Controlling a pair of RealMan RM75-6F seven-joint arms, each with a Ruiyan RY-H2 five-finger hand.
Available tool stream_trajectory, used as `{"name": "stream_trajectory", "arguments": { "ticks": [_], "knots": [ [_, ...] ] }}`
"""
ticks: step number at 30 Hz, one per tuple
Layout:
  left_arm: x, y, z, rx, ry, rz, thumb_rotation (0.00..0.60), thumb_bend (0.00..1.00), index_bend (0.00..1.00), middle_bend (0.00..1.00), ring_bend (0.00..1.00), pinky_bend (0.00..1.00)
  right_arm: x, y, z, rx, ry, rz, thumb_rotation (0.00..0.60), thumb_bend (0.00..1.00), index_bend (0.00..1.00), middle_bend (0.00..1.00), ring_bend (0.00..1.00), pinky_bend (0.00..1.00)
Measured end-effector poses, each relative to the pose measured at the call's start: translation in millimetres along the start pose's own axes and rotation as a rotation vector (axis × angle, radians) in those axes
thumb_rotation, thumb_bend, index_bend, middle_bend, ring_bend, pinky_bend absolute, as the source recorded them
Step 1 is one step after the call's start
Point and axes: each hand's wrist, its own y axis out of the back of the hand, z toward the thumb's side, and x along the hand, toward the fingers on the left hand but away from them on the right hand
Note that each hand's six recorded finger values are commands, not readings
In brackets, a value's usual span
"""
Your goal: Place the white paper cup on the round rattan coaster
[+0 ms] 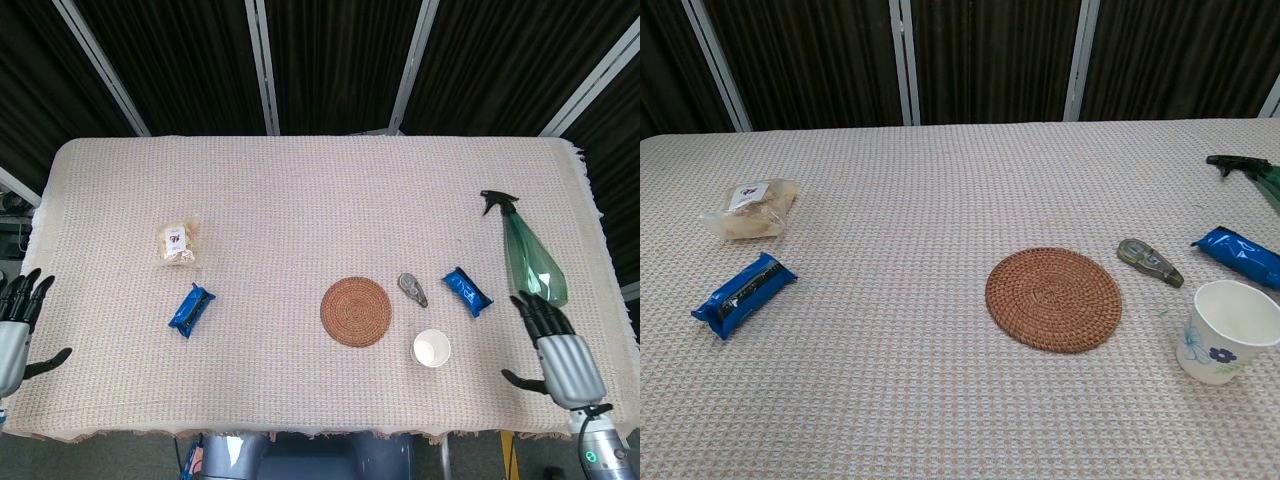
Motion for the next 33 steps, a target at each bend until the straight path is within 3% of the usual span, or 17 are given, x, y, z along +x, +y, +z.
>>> {"name": "stream_trajectory", "arguments": {
  "ticks": [5, 11, 19, 28, 33],
  "knots": [
    [1, 1, 1, 0.02, 0.016, 0.017, 0.6, 0.0, 0.0, 0.0, 0.0, 0.0, -23, -16, 34, 0.015, 0.142, 0.147, 0.6, 0.03, 0.0, 0.16, 0.17, 0.25],
    [2, -1, -3, 0.023, 0.042, 0.012, 0.6, 0.0, 0.0, 0.0, 0.0, 0.0, -40, -36, 59, 0.137, 0.227, 0.231, 0.6, 0.09, 0.0, 0.16, 0.17, 0.25],
    [0, 0, -6, 0.031, 0.051, 0.023, 0.6, 0.0, 0.0, 0.0, 0.0, 0.0, -56, -51, 78, 0.243, 0.246, 0.254, 0.6, 0.12, 0.04, 0.17, 0.18, 0.25],
    [-2, 0, -6, 0.028, 0.049, 0.021, 0.6, 0.0, 0.0, 0.0, 0.0, 0.0, -66, -62, 77, 0.268, 0.204, 0.281, 0.6, 0.19, 0.25, 0.38, 0.36, 0.27],
    [-1, 1, -6, 0.023, 0.05, 0.021, 0.6, 0.0, 0.0, 0.0, 0.0, 0.0, -68, -64, 80, 0.245, 0.199, 0.28, 0.6, 0.22, 0.28, 0.42, 0.38, 0.27]
  ]
}}
